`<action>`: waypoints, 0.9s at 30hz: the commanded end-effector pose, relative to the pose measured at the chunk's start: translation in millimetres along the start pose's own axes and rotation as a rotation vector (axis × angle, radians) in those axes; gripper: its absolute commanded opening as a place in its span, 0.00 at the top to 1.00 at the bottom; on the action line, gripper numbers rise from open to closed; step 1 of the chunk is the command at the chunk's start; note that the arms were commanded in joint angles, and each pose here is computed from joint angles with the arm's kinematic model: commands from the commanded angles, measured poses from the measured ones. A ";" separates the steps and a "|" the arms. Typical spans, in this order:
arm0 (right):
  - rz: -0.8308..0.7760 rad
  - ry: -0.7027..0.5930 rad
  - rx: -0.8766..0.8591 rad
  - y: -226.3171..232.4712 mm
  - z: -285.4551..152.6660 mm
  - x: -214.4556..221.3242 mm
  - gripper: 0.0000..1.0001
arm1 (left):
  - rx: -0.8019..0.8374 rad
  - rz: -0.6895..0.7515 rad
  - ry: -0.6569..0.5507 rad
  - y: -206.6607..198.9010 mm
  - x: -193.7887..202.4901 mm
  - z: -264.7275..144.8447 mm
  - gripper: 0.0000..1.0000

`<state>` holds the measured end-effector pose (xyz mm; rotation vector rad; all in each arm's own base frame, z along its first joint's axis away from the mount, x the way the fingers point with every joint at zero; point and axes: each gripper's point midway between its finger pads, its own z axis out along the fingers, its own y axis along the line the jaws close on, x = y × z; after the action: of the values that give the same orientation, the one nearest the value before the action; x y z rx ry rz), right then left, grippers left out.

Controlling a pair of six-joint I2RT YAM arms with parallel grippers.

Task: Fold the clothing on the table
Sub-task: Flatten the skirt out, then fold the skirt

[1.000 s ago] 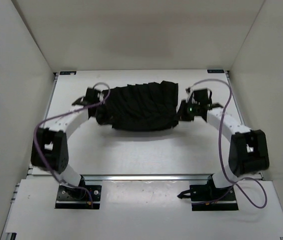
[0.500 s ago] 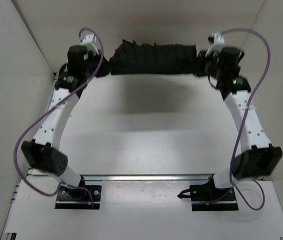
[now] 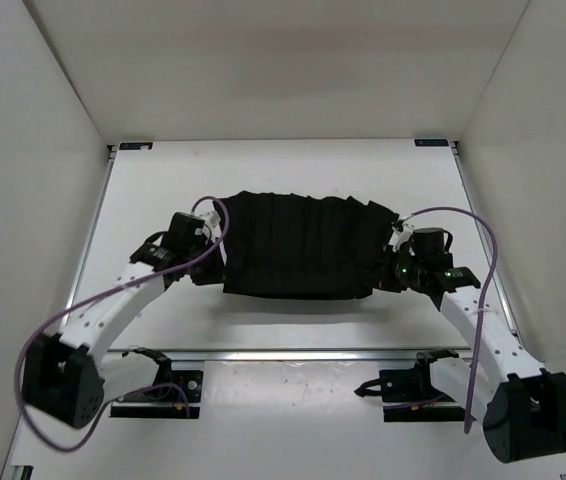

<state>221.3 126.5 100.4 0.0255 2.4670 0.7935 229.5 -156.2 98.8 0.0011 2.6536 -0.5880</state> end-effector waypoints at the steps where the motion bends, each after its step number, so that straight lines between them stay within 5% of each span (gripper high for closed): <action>1: 0.019 -0.068 0.100 -12.0 -5.8 -6.3 1.00 | -0.147 -0.030 -0.067 29.9 9.8 -29.4 1.00; 8: 0.001 -0.113 0.063 11.4 -22.2 -24.0 1.00 | -0.170 -0.084 -0.133 32.6 9.0 -67.7 1.00; 13: -0.055 -0.169 0.018 23.1 -20.0 -52.0 1.00 | -0.171 -0.065 -0.072 35.3 3.9 -43.9 1.00; 22: -0.154 -0.207 -0.044 38.6 14.5 -133.5 1.00 | -0.062 -0.035 -0.143 11.6 -99.0 -27.6 1.00; 27: -0.232 -0.256 -0.006 32.7 25.3 -207.3 1.00 | -0.101 0.042 -0.216 1.3 -190.0 -19.8 1.00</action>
<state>347.5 149.3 159.6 -0.0771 2.3432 0.7897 344.5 -139.3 160.6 -0.1010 2.5675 -0.5000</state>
